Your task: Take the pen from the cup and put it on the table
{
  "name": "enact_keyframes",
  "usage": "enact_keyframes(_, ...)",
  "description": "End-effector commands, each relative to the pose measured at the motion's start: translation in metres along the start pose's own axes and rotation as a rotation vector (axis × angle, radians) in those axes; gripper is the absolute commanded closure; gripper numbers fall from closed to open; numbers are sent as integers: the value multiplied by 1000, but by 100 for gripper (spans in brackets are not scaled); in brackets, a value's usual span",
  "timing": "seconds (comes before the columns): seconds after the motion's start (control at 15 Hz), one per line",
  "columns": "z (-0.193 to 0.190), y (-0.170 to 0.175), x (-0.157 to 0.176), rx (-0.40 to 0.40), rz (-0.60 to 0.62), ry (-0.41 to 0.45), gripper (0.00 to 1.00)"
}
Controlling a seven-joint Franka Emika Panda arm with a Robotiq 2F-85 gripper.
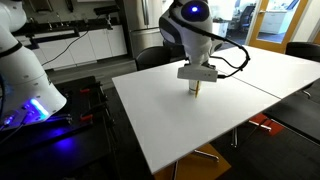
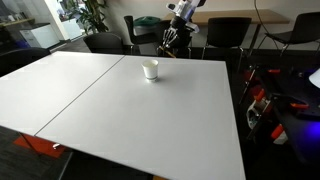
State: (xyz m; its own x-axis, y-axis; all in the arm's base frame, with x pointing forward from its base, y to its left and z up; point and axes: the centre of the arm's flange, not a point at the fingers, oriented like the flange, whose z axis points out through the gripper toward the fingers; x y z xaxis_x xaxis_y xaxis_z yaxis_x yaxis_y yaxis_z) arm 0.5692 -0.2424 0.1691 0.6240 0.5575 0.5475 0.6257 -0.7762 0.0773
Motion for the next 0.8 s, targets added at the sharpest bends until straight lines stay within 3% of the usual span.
enact_keyframes(0.0, 30, 14, 1, -19, 54, -87, 96)
enact_keyframes(0.4, 53, 20, -5, -52, 110, -183, 96)
enact_keyframes(0.47, 55, 21, -5, -53, 117, -193, 83)
enact_keyframes(0.53, 55, 22, -4, -63, 123, -204, 58)
enact_keyframes(0.6, 55, 23, -3, -66, 126, -211, 58)
enact_keyframes(0.73, 53, 24, 0, -74, 133, -223, 47)
